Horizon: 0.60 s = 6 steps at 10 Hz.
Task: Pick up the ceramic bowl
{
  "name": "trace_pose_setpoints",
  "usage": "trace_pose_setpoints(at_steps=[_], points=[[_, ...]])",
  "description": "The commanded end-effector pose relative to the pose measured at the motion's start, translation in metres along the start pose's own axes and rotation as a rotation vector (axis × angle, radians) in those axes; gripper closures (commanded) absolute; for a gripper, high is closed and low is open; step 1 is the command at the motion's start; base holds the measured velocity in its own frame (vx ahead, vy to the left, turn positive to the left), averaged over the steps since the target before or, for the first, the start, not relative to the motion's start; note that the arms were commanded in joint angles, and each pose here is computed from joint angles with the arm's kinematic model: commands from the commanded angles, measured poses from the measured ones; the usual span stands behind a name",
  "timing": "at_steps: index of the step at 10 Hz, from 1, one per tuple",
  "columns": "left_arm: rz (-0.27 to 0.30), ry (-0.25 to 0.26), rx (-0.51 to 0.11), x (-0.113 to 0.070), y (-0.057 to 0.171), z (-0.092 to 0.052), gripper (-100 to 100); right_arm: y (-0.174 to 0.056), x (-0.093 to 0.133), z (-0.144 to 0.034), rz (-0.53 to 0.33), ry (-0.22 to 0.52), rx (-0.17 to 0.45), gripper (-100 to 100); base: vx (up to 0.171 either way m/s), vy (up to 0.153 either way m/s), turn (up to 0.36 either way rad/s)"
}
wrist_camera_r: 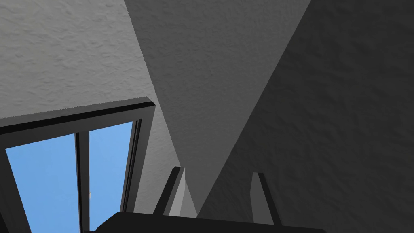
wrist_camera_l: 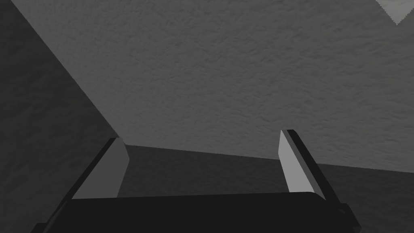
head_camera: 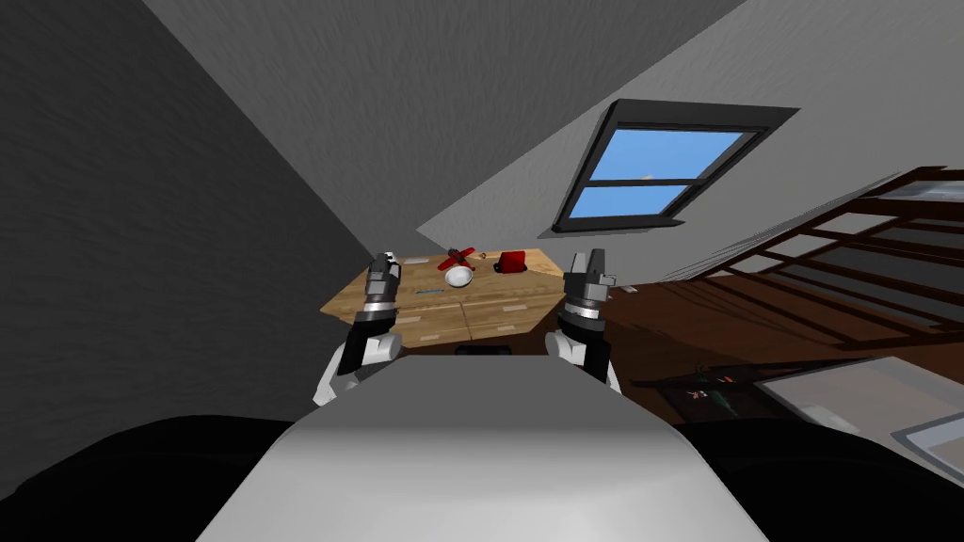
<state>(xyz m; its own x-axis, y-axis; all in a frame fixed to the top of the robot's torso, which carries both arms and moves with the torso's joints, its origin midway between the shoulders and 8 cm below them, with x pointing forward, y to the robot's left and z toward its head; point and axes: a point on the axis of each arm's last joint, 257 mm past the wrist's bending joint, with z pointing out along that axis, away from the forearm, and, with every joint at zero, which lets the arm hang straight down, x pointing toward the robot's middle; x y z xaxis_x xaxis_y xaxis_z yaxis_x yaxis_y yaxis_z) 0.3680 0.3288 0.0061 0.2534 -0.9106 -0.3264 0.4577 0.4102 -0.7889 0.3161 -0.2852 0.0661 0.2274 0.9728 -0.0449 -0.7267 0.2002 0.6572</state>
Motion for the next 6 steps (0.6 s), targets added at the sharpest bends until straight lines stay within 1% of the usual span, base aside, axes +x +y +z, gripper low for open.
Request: trace_pose_setpoints(at_steps=[1, 2, 3, 4, 5, 6], points=[[0.018, 0.007, -0.038, -0.008, 0.011, 0.004, -100, 0.0, 0.0, 0.0, 0.0, 0.0, 0.0, 0, -0.02, -0.022, -0.067], [0.018, 0.012, -0.07, -0.007, 0.019, 0.003, -100, 0.0, 0.0, 0.0, 0.0, 0.0, 0.0, 0, -0.014, -0.016, -0.049], [0.018, 0.013, -0.076, -0.006, 0.021, 0.003, -100, 0.0, 0.0, 0.0, 0.0, 0.0, 0.0, 0, 0.0, 0.0, 0.0], [0.034, 0.017, -0.104, -0.014, 0.028, 0.006, -100, 0.0, 0.0, 0.0, 0.0, 0.0, 0.0, 0, -0.017, -0.019, -0.058], [0.034, 0.021, -0.13, -0.013, 0.035, 0.005, -100, 0.0, 0.0, 0.0, 0.0, 0.0, 0.0, 0, -0.03, -0.028, -0.061], [0.05, 0.022, -0.148, -0.021, 0.039, 0.009, -100, 0.0, 0.0, 0.0, 0.0, 0.0, 0.0, 0, -0.037, -0.036, -0.089]])
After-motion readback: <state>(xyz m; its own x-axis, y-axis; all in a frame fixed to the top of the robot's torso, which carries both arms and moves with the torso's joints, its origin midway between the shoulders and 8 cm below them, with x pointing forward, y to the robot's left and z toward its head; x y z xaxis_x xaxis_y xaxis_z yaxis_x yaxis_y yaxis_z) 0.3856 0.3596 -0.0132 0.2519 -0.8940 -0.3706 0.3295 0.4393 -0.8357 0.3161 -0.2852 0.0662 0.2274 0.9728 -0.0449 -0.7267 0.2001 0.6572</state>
